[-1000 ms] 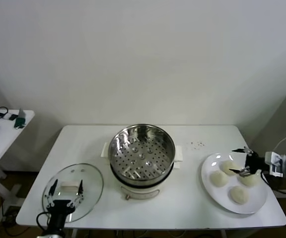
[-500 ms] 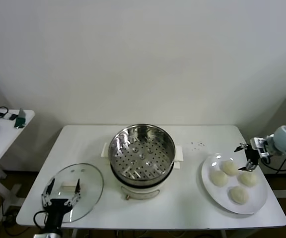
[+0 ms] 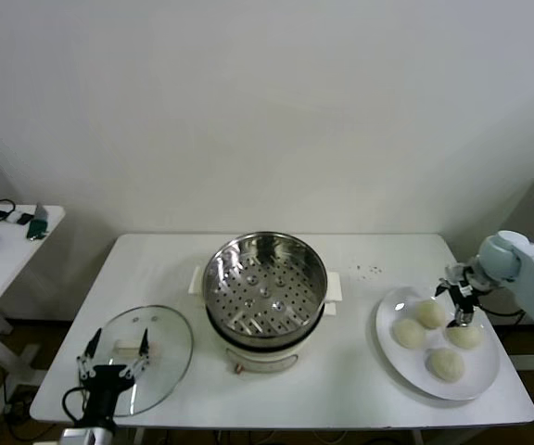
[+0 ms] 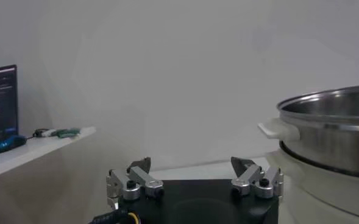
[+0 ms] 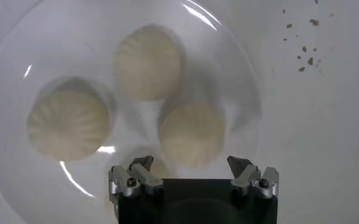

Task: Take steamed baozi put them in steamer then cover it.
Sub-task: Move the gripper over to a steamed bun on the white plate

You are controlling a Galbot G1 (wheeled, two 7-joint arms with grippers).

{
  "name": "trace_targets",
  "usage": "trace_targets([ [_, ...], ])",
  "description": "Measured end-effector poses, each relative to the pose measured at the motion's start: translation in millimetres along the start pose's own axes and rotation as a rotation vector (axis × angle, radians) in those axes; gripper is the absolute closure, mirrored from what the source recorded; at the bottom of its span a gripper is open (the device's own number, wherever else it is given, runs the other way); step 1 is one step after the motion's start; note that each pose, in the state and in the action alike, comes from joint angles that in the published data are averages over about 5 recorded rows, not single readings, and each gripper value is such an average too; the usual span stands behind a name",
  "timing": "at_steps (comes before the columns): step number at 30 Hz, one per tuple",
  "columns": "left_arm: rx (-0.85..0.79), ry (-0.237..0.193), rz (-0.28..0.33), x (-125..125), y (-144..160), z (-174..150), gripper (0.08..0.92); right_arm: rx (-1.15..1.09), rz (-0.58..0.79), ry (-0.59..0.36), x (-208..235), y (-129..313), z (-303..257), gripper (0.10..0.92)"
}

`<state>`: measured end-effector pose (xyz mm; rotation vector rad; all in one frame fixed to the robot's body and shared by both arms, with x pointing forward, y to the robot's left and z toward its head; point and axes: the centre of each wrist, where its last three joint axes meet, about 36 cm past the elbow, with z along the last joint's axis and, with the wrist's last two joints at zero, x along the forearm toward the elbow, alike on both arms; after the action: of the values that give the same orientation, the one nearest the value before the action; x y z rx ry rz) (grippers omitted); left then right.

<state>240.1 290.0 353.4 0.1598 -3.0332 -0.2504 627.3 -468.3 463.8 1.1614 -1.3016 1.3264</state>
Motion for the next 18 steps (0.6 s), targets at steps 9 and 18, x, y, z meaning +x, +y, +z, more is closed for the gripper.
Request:
trace_targets([
  [9, 0.0, 0.002, -0.003, -3, 0, 0, 0.177, 0.015, -0.024, 0.003, -11, -7, -11, 0.2],
  [18, 0.0, 0.001, -0.004, -5, 0, -1, 0.177, 0.032, -0.035, 0.006, -17, -11, -15, 0.247],
])
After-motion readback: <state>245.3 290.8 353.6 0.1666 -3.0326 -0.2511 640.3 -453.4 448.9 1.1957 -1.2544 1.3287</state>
